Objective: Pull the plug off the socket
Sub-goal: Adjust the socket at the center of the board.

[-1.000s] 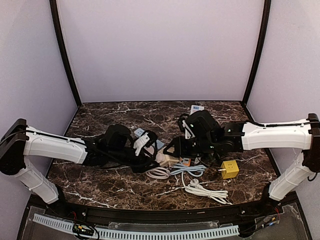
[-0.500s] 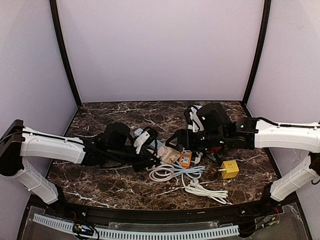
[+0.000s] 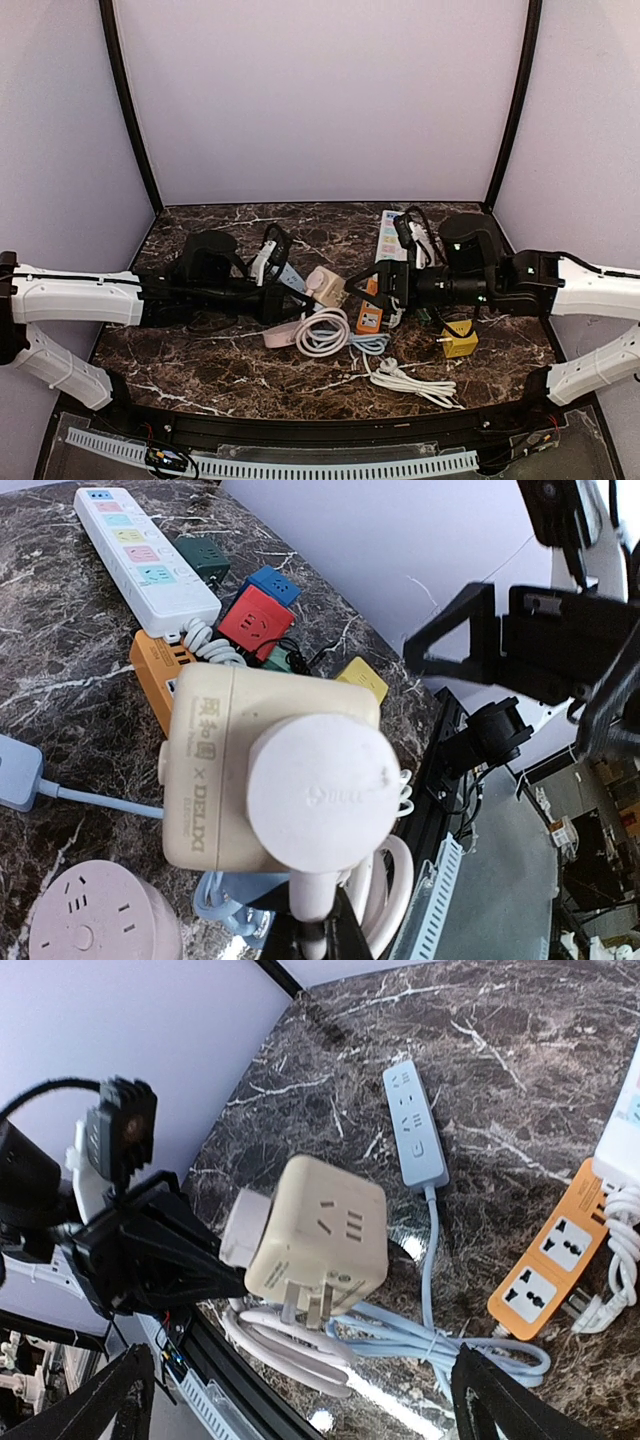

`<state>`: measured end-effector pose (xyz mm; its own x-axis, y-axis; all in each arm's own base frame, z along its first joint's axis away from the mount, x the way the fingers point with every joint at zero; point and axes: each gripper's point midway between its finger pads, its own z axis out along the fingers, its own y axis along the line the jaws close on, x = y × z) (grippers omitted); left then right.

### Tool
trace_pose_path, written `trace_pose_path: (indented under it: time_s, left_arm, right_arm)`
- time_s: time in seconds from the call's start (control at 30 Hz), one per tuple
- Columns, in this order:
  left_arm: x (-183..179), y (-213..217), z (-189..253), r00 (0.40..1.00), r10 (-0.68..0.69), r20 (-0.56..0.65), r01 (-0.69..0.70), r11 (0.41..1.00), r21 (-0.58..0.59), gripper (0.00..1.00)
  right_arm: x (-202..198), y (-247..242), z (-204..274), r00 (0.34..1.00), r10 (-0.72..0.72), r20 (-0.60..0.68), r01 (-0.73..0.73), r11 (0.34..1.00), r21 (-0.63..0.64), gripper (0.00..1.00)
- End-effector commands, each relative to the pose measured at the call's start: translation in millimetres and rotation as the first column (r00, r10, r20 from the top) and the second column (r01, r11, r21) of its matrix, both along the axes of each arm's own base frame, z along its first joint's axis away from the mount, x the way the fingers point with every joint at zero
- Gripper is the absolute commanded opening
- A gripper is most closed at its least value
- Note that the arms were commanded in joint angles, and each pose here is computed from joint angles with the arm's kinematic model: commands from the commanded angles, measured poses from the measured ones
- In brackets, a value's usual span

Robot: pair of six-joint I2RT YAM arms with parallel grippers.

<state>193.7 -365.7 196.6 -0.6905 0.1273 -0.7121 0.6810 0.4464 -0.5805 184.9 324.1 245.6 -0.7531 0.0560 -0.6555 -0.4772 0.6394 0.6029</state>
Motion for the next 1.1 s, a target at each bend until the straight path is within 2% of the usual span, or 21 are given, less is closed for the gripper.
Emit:
trace_pose_path:
  time_s: [0.0,0.07,0.2,0.27,0.3,0.37,0.43,0.5,0.63,0.77,0.9,1.07]
  left_arm:
    - [3.4,-3.6,58.7,0.999,0.031,0.010,-0.029,0.984,-0.177,0.01]
    - [5.0,-2.1,58.5,0.999,0.045,0.000,-0.045,0.985,-0.164,0.01]
    - [14.0,7.1,55.8,0.993,0.116,0.011,-0.114,0.986,-0.125,0.01]
    - [13.7,9.3,58.6,0.993,0.115,0.039,-0.109,0.987,-0.121,0.01]
    - [13.7,10.3,60.1,0.992,0.115,0.053,-0.108,0.987,-0.121,0.01]
    - [15.5,14.1,55.1,0.988,0.121,0.093,-0.113,0.990,-0.084,0.01]
    - [21.6,23.0,43.5,0.979,0.148,0.139,-0.148,0.989,-0.008,0.01]
    - [28.7,37.3,23.6,0.966,0.185,0.180,-0.205,0.973,0.102,0.01]
    - [46.2,75.6,0.0,0.917,0.275,0.287,-0.356,0.890,0.285,0.01]
    - [53.7,104.0,-2.6,0.870,0.305,0.386,-0.450,0.812,0.373,0.01]
    - [45.3,94.4,-14.9,0.890,0.248,0.384,-0.407,0.812,0.419,0.01]
    - [28.6,61.4,-45.7,0.946,0.180,0.270,-0.290,0.842,0.455,0.05]
  right_arm:
    - [-13.5,14.0,-21.1,0.999,0.014,-0.037,-0.015,1.000,-0.022,0.98]
    - [-15.3,18.1,-20.7,0.999,0.017,-0.033,-0.018,1.000,-0.021,0.98]
    - [-19.3,30.4,-12.9,0.999,0.044,-0.007,-0.044,0.999,-0.010,0.91]
    - [-16.2,28.8,-13.7,1.000,0.002,-0.030,-0.002,1.000,-0.012,0.87]
    - [-14.4,27.5,-12.9,0.999,-0.025,-0.046,0.025,1.000,0.000,0.83]
    - [-9.9,26.3,-6.6,0.996,-0.067,-0.064,0.070,0.997,0.035,0.69]
    - [-7.9,32.2,0.9,0.995,-0.069,-0.066,0.073,0.995,0.062,0.63]
    - [-5.2,38.6,-0.8,0.995,-0.070,-0.069,0.073,0.996,0.047,0.62]
    - [-3.7,44.8,-16.2,0.992,-0.078,-0.104,0.079,0.997,0.013,0.59]
    - [-2.6,42.1,-29.2,0.988,-0.099,-0.118,0.098,0.995,-0.011,0.59]
    - [0.2,35.3,-39.0,0.984,-0.133,-0.120,0.129,0.991,-0.041,0.59]
    - [1.6,30.8,-44.7,0.979,-0.157,-0.127,0.151,0.987,-0.057,0.62]
